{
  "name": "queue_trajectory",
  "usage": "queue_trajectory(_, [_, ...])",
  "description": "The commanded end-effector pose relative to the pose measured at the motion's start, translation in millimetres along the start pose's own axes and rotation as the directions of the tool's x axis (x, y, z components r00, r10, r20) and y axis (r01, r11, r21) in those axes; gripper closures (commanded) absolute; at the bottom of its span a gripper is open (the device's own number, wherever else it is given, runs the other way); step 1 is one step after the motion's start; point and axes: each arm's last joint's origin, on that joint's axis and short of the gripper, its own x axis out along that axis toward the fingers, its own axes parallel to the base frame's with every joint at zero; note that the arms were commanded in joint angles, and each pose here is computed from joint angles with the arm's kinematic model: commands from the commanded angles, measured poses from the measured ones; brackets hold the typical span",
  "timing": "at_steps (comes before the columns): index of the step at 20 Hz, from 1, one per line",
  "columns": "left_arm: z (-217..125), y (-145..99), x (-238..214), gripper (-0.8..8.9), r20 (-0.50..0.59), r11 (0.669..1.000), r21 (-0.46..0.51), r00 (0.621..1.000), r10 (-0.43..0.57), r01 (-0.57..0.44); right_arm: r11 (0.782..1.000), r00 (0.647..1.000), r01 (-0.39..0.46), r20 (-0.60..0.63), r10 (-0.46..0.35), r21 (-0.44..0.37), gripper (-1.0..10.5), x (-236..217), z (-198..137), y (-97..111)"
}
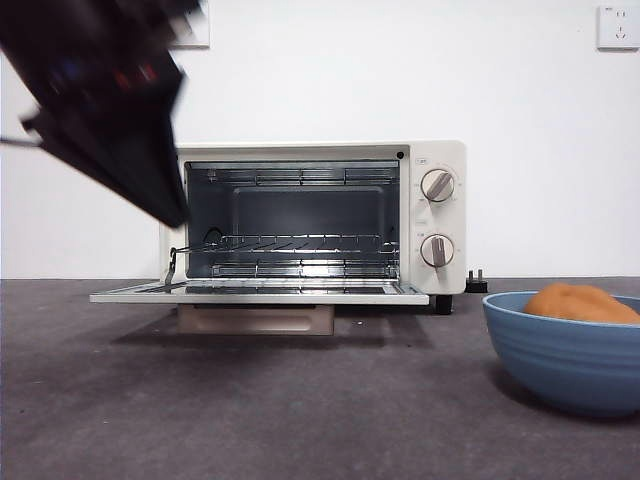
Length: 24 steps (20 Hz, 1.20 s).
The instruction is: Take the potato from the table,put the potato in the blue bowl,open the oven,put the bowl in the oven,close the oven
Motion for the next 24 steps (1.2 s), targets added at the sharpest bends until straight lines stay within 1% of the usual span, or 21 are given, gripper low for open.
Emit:
queue_trajectory(1, [-7.5,-6.4,-25.2,8.20,0.042,1.000,0.014,0.999,-0.026,0.025,1.000,0.999,-0.006,-0.034,0.006,0.005,8.3,21.4,1.1,-1.2])
queue_trajectory(3, [-16.0,-8.0,-48.7,8.20,0.092,0.999,-0.003,0.995,-0.049,0.050,0.999,0.998,0.029,-0.061,-0.028,0.015,7.1,44.8,1.0,-4.5])
queue_trajectory(4, [-20.1,-8.1,-58.1,8.20,0.114,0.999,-0.007,0.992,-0.051,0.052,0.999,0.997,0.045,-0.059,-0.044,0.016,7.1,53.5,1.6,-5.9])
queue_trajectory(7, [-35.2,-8.2,-84.4,8.20,0.167,0.998,-0.012,0.985,-0.053,0.055,0.996,0.995,0.070,-0.071,-0.066,0.055,7.1,77.8,8.0,-11.8])
queue_trajectory(9, [-44.6,-8.0,-95.6,8.20,0.177,0.998,-0.014,0.983,-0.051,0.055,0.986,0.988,0.129,-0.093,-0.119,0.104,7.1,91.8,14.3,-18.2])
queue_trajectory(11, [-52.8,-7.5,-103.4,8.20,0.177,0.999,-0.016,0.983,-0.042,0.045,0.979,0.985,0.152,-0.101,-0.139,0.133,7.2,101.3,21.7,-23.8])
queue_trajectory(16, [-59.4,-7.4,-110.4,8.20,0.188,0.999,-0.015,0.981,-0.043,0.046,0.969,0.972,0.187,-0.173,-0.159,0.162,7.2,130.1,35.3,-32.2])
queue_trajectory(21, [-60.0,-7.3,-110.3,8.20,0.182,0.999,-0.015,0.982,-0.043,0.046,0.961,0.953,0.227,-0.241,-0.186,0.158,7.2,157.6,42.0,-35.5])
queue_trajectory(23, [-60.3,-7.3,-110.3,8.20,0.180,0.999,-0.016,0.983,-0.043,0.046,0.960,0.950,0.230,-0.251,-0.187,0.159,7.3,163.8,43.6,-36.1])
queue_trajectory(24, [-60.7,-7.3,-110.1,8.20,0.174,0.999,-0.016,0.984,-0.042,0.045,0.959,0.948,0.234,-0.256,-0.188,0.161,8.0,164.7,43.5,-36.3])
